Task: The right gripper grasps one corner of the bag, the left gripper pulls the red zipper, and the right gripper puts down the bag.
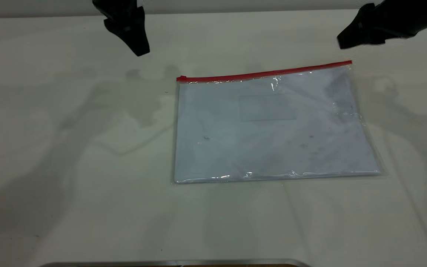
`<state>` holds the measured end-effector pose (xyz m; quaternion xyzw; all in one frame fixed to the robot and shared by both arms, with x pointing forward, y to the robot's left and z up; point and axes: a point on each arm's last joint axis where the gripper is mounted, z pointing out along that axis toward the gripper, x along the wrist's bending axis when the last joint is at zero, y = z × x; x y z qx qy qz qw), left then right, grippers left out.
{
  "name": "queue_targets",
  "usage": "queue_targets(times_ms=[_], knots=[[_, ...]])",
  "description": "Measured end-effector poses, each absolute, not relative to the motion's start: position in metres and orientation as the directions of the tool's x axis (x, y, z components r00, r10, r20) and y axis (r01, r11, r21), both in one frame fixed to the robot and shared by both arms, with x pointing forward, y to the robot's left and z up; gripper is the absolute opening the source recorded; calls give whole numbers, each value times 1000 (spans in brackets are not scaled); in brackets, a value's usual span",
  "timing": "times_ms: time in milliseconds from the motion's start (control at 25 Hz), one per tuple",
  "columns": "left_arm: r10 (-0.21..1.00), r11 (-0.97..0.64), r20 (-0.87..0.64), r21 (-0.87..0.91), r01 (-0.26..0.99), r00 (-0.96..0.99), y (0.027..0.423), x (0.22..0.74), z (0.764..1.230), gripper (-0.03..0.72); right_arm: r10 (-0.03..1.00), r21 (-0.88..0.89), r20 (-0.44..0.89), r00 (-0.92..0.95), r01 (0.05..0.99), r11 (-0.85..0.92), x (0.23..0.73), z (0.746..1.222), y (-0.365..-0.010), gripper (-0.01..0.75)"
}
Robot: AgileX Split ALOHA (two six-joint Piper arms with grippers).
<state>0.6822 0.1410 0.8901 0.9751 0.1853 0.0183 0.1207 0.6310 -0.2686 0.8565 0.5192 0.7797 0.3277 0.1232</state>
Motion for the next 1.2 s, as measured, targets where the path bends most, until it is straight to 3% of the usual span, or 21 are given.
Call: queue_targets(times_ms=[160, 320, 520, 680, 880, 1200], knots=[[496, -843, 25, 253, 475, 868, 145, 682, 919, 480, 923, 692, 95, -372, 692, 207, 633, 899, -274, 598], [620, -772, 103, 260, 581, 778, 156, 672, 983, 482, 930, 795, 74, -361, 585, 164, 621, 978, -273, 571], [768, -639, 168, 267, 721, 618, 180, 632, 1075, 482, 904, 896, 83, -419, 429, 116, 570, 1086, -265, 564], [821, -571, 219, 297, 765, 528, 197, 599, 1127, 482, 898, 935, 65, -436, 342, 98, 513, 1147, -262, 564], [873, -488, 228, 427, 761, 432, 209, 568, 1173, 482, 892, 928, 60, -448, 353, 115, 443, 1183, -261, 564], [956, -270, 80, 618, 739, 282, 225, 500, 1230, 482, 884, 891, 42, -465, 418, 177, 348, 1197, -260, 564]])
